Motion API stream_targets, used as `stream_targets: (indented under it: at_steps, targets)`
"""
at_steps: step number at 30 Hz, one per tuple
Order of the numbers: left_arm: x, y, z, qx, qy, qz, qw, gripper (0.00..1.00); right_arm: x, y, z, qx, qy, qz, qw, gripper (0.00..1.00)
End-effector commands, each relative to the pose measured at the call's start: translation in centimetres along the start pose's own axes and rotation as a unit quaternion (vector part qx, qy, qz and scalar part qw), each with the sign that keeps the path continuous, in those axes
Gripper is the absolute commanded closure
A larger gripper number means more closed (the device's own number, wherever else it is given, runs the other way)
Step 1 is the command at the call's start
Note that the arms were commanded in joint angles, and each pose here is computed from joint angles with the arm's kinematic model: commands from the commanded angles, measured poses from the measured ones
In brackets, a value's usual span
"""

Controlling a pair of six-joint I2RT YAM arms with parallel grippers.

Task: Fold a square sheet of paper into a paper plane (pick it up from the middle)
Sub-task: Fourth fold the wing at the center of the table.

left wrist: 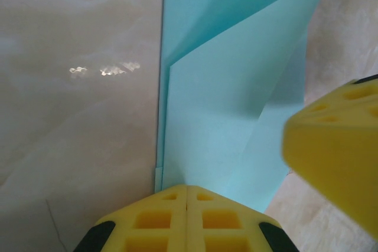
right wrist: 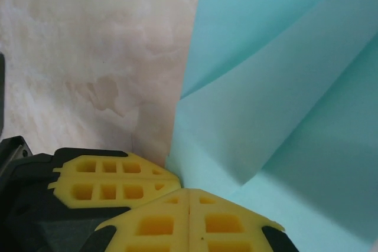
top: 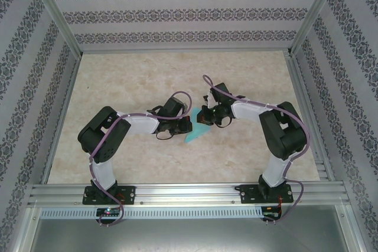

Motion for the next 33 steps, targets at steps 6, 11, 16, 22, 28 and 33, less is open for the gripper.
stream_targets:
  at_steps: [6, 11, 16, 22, 28, 33]
  targets:
    - [0.9, 3.2, -1.7, -0.034, 0.029, 0.091, 0.995, 1.0, 2.5, -0.9, -0.5, -0.01, 0.028, 0.009, 1.0, 1.0]
    - [0.7, 2.8, -1.5, -0.031, 0.028, 0.082, 0.996, 1.0, 3.2, -1.8, -0.8, -0.003, 0.041, -0.009, 0.999, 1.0]
    - [-0.2, 0.7, -0.8, -0.014, 0.015, 0.026, 0.999, 0.99, 3.6, -2.7, -1.6, 0.004, 0.06, -0.042, 0.997, 1.0]
    - [-0.8, -1.4, -0.1, 0.005, 0.006, -0.041, 0.999, 0.94, 3.9, -2.9, -2.1, 0.006, 0.07, -0.049, 0.996, 1.0]
    - [0.3, -0.1, -0.7, -0.008, 0.022, -0.028, 0.999, 0.95, 4.2, -2.7, -2.1, 0.009, 0.071, -0.042, 0.997, 1.0]
    - [0.5, 1.1, -1.1, -0.015, 0.027, 0.017, 0.999, 0.97, 4.2, -2.6, -2.0, 0.005, 0.067, -0.04, 0.997, 1.0]
Point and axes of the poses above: each hand's point on the last joint's axis, 136 mm out from that joint toward the fingers, its own x axis out along the fingers, its own y axis along the line the jaws close on, z = x × y, the point moved 9 cm from there along -x, back along the fingers, and after that the axes turned 6 degrees about -x, right-handed, at the moved point
